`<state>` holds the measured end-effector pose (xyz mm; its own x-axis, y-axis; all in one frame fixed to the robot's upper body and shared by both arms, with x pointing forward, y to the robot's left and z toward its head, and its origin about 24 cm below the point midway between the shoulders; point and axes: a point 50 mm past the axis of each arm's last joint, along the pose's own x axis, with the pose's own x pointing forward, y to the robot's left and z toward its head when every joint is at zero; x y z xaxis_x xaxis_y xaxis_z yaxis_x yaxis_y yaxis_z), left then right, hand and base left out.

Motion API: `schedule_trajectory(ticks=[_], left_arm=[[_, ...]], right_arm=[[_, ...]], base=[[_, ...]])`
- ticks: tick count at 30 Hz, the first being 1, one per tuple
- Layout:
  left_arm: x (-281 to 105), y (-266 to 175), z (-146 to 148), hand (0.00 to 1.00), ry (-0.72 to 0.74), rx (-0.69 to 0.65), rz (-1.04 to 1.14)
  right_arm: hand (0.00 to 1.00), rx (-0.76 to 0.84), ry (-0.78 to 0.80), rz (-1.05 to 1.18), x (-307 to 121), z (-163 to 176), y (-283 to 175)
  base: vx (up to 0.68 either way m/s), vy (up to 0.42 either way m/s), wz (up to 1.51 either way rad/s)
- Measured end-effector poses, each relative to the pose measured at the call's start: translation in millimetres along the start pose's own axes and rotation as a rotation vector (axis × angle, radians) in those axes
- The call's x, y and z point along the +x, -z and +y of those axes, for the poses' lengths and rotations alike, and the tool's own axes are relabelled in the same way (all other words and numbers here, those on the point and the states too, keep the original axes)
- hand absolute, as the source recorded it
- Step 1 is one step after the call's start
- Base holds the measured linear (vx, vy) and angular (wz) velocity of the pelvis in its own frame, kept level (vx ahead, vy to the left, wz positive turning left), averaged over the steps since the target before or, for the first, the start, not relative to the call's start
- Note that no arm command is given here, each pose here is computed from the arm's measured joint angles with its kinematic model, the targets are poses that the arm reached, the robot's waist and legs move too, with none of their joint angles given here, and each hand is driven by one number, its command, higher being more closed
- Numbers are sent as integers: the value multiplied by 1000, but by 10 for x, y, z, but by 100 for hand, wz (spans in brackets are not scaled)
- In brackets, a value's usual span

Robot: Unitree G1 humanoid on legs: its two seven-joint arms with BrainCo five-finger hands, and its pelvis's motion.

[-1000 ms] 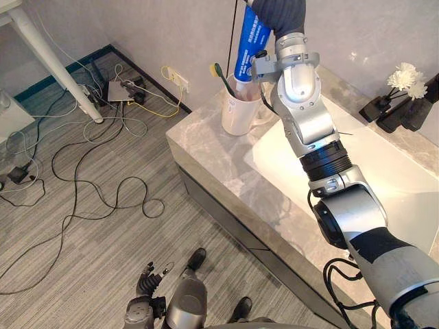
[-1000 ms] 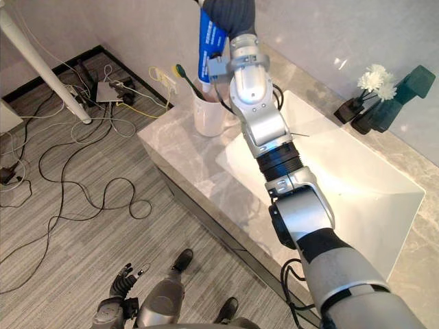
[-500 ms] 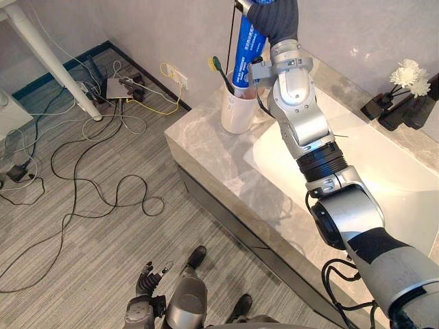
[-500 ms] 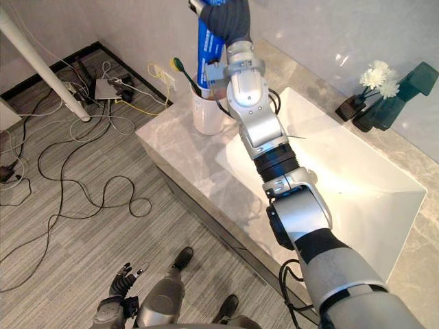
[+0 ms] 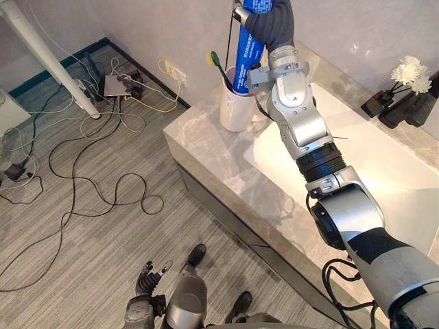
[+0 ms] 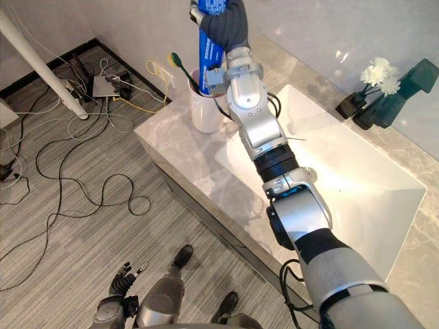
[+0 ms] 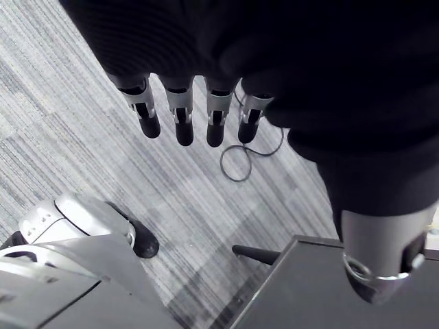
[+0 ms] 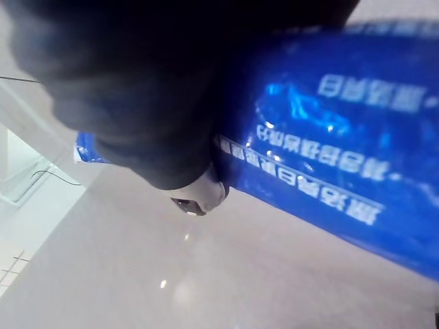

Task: Organize washtable

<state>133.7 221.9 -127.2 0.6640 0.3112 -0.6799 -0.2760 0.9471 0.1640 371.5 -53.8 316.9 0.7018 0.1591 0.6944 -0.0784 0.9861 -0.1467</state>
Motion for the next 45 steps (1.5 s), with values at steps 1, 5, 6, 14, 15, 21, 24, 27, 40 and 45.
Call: schedule_trajectory(ticks=[1, 5, 6, 14, 15, 21, 24, 27, 40, 45], left_arm=[[0, -1, 2, 0, 0, 0, 0], [-1, 5, 23, 0, -4, 4, 1], [-2, 8, 29, 0, -6, 6, 2], [-6, 17, 40, 0, -8, 8, 5], [-6, 17, 41, 0, -8, 8, 5], [-8, 23, 43, 0, -8, 8, 7], [-9, 25, 45, 0, -9, 9, 8], [-10, 29, 50, 0, -9, 9, 9], [-46, 144, 152, 0, -24, 35, 50], [-69, 243, 178, 0, -29, 55, 91]], right_arm=[[0, -7, -1, 3, -9, -1, 13], [0, -17, -1, 16, -35, -4, 54], [0, -18, -2, 17, -36, -3, 57], [0, -44, 4, 35, -82, -51, 126], [0, -44, 5, 35, -83, -56, 128], [0, -44, 21, 82, -201, -117, 279], [0, -39, 36, 96, -258, -176, 329], [0, -36, 28, 89, -286, -194, 325], [0, -69, 5, 46, -505, -288, 308], [0, -148, -34, -84, -611, -463, 66]], base=[[0, 0, 0], [0, 0, 0], [0, 0, 0], [0, 0, 0], [0, 0, 0], [0, 0, 0], [0, 0, 0], [0, 0, 0], [0, 0, 0], [-14, 2, -8]])
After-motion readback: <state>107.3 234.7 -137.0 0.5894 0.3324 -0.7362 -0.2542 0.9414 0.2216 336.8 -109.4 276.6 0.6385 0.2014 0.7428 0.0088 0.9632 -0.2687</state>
